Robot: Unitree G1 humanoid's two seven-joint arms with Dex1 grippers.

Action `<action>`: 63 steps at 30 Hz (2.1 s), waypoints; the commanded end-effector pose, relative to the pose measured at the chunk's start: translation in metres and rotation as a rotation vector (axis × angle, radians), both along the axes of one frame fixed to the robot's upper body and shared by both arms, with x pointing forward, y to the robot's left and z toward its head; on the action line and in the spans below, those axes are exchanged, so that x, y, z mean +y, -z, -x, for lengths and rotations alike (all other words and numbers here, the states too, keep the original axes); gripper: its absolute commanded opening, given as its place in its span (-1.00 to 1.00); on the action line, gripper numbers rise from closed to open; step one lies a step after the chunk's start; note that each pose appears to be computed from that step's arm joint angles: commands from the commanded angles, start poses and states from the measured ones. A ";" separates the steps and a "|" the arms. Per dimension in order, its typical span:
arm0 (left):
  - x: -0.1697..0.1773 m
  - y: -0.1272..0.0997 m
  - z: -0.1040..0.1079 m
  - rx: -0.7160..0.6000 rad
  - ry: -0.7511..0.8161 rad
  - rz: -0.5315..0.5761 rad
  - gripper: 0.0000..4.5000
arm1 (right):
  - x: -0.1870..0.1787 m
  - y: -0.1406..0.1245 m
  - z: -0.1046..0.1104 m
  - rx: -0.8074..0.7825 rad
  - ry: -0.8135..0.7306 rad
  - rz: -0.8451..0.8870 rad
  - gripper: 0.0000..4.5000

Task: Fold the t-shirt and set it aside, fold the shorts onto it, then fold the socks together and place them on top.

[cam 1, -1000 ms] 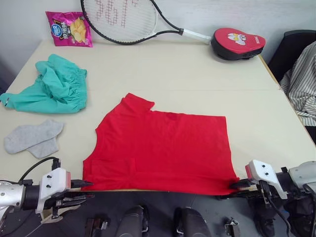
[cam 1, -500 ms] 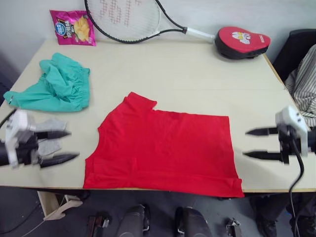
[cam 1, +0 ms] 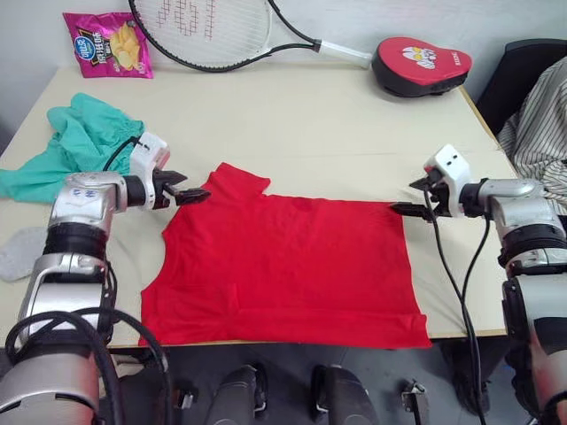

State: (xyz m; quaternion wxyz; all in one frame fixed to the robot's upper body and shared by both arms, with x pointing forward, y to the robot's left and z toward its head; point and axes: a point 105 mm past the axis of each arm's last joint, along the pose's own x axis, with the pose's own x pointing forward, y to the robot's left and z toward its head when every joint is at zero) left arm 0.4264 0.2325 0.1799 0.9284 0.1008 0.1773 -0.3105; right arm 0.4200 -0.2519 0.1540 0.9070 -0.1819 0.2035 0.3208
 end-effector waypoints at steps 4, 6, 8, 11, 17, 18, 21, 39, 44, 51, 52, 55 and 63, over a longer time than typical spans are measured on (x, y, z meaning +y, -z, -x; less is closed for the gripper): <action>0.007 0.024 -0.012 0.021 -0.110 -0.092 1.00 | 0.009 0.004 -0.002 0.031 -0.008 -0.037 0.98; 0.003 0.033 -0.011 0.044 -0.100 -0.091 1.00 | 0.014 0.007 -0.003 0.035 -0.021 -0.043 0.81; -0.003 0.037 -0.010 0.061 -0.074 -0.071 1.00 | 0.016 0.008 -0.004 0.027 -0.009 -0.050 0.56; -0.012 0.043 -0.009 0.086 -0.037 -0.057 1.00 | 0.020 0.009 -0.006 0.020 -0.007 -0.065 0.12; -0.022 0.037 -0.014 0.047 -0.040 -0.014 0.46 | 0.023 0.011 -0.004 0.024 -0.024 -0.097 -0.79; -0.023 0.036 -0.014 0.041 -0.034 -0.011 0.32 | 0.022 0.012 -0.004 0.025 -0.027 -0.096 -0.96; -0.024 0.036 -0.015 0.033 -0.031 -0.002 -0.10 | 0.020 0.013 -0.001 0.030 -0.039 -0.095 -1.00; -0.008 0.013 -0.007 -0.096 0.005 0.153 -0.98 | 0.008 -0.014 0.003 -0.093 -0.064 -0.209 -1.00; 0.000 0.002 -0.002 -0.141 0.039 0.133 -0.98 | 0.002 -0.022 0.009 -0.127 -0.089 -0.248 -1.00; 0.010 -0.006 0.011 -0.191 0.104 0.093 -0.98 | -0.002 -0.031 0.019 -0.191 -0.149 -0.310 -1.00; 0.011 -0.005 0.014 -0.192 0.123 0.083 -0.98 | -0.003 -0.030 0.021 -0.193 -0.155 -0.314 -1.00; 0.012 -0.001 0.023 -0.199 0.157 0.058 -0.98 | -0.005 -0.027 0.028 -0.198 -0.177 -0.324 -1.00; 0.013 0.020 0.051 -0.187 0.184 -0.008 -0.98 | -0.002 0.002 0.050 -0.162 -0.232 -0.278 -1.00</action>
